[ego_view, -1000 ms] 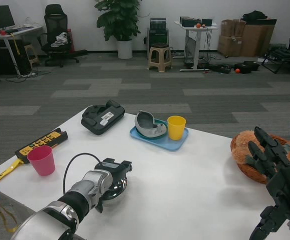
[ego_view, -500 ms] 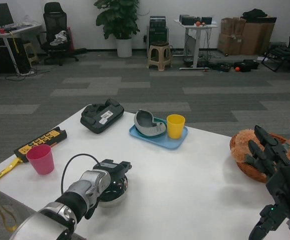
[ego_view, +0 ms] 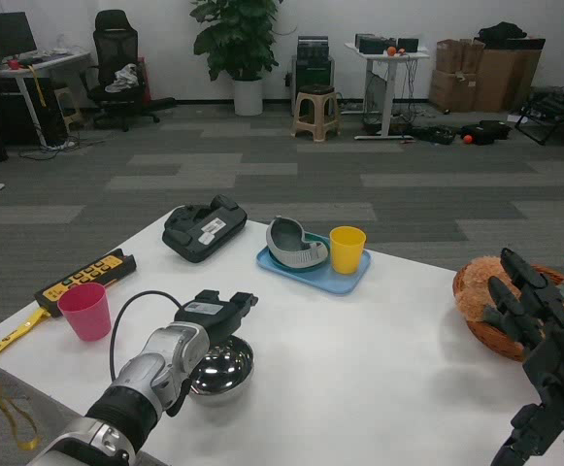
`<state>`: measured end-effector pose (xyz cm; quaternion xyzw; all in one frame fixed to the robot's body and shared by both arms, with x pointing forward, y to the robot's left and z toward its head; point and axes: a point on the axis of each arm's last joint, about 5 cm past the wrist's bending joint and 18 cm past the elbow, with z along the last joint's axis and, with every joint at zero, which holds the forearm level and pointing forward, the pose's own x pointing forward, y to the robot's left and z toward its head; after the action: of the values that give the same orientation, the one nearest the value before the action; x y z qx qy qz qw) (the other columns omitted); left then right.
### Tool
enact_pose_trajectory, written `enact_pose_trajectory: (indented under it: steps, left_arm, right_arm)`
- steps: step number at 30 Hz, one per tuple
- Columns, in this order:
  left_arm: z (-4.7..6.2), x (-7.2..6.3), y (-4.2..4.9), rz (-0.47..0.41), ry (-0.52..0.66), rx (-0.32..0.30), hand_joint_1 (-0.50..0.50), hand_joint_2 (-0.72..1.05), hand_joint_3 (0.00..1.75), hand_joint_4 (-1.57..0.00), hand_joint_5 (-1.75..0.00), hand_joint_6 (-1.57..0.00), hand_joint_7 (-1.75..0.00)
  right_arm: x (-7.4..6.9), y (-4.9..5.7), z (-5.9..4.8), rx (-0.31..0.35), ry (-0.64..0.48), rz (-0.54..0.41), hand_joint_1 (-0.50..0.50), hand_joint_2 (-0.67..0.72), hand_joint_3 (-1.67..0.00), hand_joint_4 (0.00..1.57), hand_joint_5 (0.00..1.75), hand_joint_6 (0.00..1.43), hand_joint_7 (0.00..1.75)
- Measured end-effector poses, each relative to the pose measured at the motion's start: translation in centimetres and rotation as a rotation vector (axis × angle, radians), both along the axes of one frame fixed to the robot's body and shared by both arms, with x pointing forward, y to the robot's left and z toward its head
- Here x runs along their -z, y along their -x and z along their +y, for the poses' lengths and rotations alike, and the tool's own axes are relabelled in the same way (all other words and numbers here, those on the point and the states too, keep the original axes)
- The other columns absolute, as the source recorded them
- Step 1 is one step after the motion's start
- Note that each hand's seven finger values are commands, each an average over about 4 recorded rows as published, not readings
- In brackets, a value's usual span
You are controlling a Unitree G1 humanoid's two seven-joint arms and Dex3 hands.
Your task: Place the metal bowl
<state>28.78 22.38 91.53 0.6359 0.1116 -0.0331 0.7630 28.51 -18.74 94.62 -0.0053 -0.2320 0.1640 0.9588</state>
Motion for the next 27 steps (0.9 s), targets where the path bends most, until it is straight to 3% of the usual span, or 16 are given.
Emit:
enact_pose_trajectory:
  steps: [10, 17, 27]
  left_arm:
    - [0.4, -1.8, 1.25, -0.122, 0.055, 0.031, -0.46, 0.87, 0.09, 0.00, -1.23, 0.00, -0.28]
    - [-0.2, -3.7, 2.36, -0.309, 0.240, 0.092, -0.46, 0.96, 0.09, 0.00, -1.13, 0.00, -0.28]
    - [-1.7, -7.1, 3.15, -0.583, 0.297, 0.188, -0.46, 0.96, 0.09, 0.00, -1.15, 0.00, -0.28]
  right_arm:
    - [0.0, 0.0, 0.0, 0.000, -0.006, -0.006, -0.05, 0.72, 0.00, 0.00, 0.00, 0.00, 0.07]
    - [0.0, 0.0, 0.0, 0.002, -0.013, -0.007, -0.06, 0.72, 0.00, 0.00, 0.00, 0.00, 0.07]
    - [0.0, 0.0, 0.0, 0.006, -0.015, -0.009, -0.04, 0.72, 0.00, 0.00, 0.00, 0.00, 0.07]
